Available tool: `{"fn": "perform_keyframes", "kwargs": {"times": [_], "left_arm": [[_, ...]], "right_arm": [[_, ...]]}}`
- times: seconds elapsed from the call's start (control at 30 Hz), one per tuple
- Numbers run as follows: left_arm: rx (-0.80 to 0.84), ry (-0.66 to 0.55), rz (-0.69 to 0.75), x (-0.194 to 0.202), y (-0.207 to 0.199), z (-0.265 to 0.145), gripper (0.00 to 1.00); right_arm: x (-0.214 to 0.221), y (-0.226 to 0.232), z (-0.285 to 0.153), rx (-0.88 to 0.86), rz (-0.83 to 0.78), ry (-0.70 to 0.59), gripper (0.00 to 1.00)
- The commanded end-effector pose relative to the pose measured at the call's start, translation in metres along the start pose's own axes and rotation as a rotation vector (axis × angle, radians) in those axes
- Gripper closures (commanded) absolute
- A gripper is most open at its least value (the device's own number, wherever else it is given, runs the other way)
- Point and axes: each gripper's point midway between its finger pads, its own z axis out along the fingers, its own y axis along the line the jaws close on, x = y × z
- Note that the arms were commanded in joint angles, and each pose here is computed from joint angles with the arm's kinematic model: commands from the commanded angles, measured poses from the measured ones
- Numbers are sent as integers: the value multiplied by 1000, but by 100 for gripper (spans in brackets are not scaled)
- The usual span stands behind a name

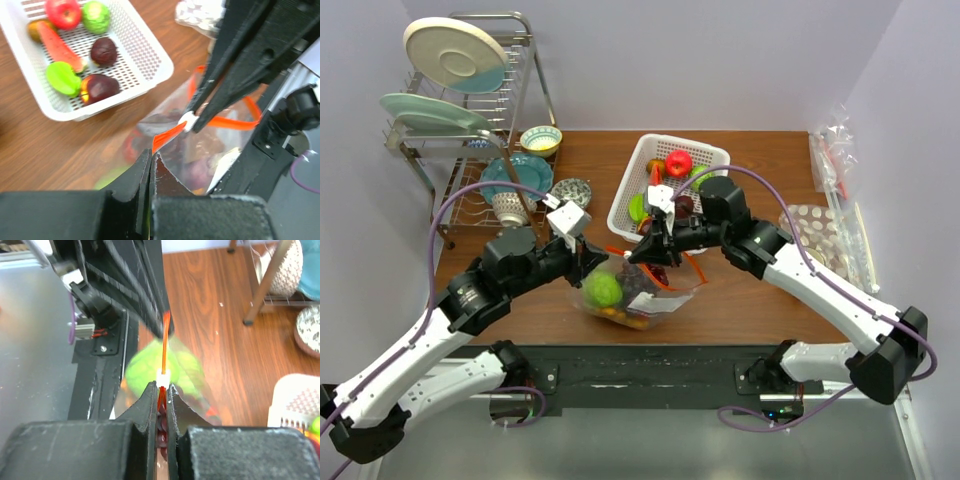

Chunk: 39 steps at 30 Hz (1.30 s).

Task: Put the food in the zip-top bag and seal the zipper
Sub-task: Zip the zipper food storage bag at the center of the board.

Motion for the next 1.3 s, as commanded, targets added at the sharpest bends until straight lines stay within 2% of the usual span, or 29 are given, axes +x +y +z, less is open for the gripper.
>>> {"fn": "perform_keyframes", "kwargs": {"times": [0.0,0.33,0.53,0.77,0.87,0.9,0.97,1.0,1.03,1.07,1.13,1.17,1.2,1.27], "left_arm": [[-236,-147,-24,-39,37,-31,100],[-474,-95,-57,-21,77,-39,100],[-558,-72,-63,-11,92,-39,100],[-583,-34,-54,1,98,-29,100],[-457,-73,-43,-6,80,-16,100],[-408,-78,-37,-5,72,-12,81],[-229,-124,-15,-17,43,-1,57],[-170,-134,-3,-21,33,1,39],[-45,-143,16,-26,11,3,33],[10,-132,54,-26,2,7,26],[129,-108,90,-30,-19,7,20],[154,-70,110,-25,-22,14,16],[177,-63,122,-30,-26,15,14],[219,25,136,-15,-30,25,10]], "right_arm": [[16,-1,-24,112,82,52,100],[40,3,-51,268,199,105,100],[49,6,-70,359,225,107,100],[67,10,-92,461,264,137,100],[63,18,-91,425,250,109,100],[61,19,-91,419,246,102,100],[56,23,-88,382,229,89,100],[52,25,-88,370,223,83,100],[49,26,-87,361,219,77,100],[49,25,-86,347,188,88,100],[42,29,-84,311,168,81,100],[40,29,-83,300,165,81,100],[39,33,-78,264,169,85,100],[33,36,-76,227,157,80,100]]}}
